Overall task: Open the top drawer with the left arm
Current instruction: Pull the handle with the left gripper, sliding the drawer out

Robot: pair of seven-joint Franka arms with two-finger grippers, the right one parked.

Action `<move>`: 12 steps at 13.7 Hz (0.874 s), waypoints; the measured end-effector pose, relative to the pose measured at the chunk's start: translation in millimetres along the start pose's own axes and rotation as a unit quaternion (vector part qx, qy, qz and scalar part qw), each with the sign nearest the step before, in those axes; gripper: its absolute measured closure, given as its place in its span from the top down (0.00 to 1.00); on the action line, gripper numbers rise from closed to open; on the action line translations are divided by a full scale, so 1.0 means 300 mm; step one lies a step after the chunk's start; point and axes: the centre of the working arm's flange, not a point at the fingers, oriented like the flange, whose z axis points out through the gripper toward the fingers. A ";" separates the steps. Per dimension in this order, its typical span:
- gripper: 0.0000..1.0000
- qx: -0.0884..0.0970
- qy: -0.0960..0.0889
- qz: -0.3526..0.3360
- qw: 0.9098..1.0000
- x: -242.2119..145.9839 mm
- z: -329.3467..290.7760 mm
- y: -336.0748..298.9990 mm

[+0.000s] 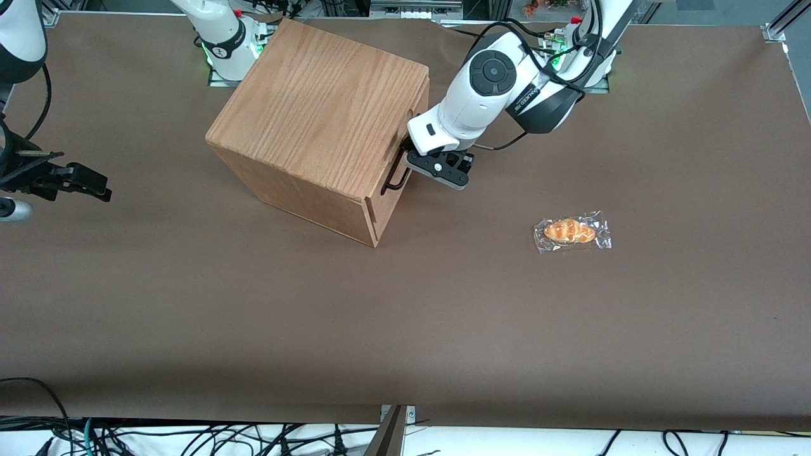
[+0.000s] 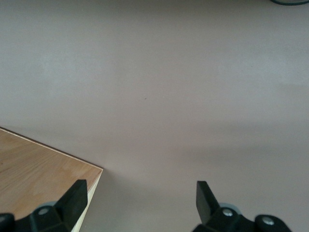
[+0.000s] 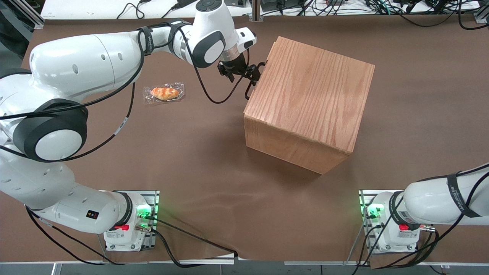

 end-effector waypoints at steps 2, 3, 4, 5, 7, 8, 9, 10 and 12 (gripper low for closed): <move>1.00 0.010 0.004 0.008 1.000 0.002 -0.008 -0.006; 1.00 0.012 0.003 0.008 1.000 0.003 -0.011 -0.013; 1.00 0.013 0.001 0.009 1.000 0.005 -0.014 -0.025; 1.00 0.015 -0.001 0.011 1.000 0.009 -0.019 -0.041; 1.00 0.019 -0.006 0.013 1.000 0.019 -0.032 -0.086; 1.00 0.020 -0.009 0.013 1.000 0.024 -0.039 -0.111; 1.00 0.022 -0.011 0.014 1.000 0.028 -0.045 -0.133; 1.00 0.023 -0.014 0.015 1.000 0.032 -0.051 -0.154; 1.00 0.026 -0.017 0.018 0.999 0.042 -0.064 -0.201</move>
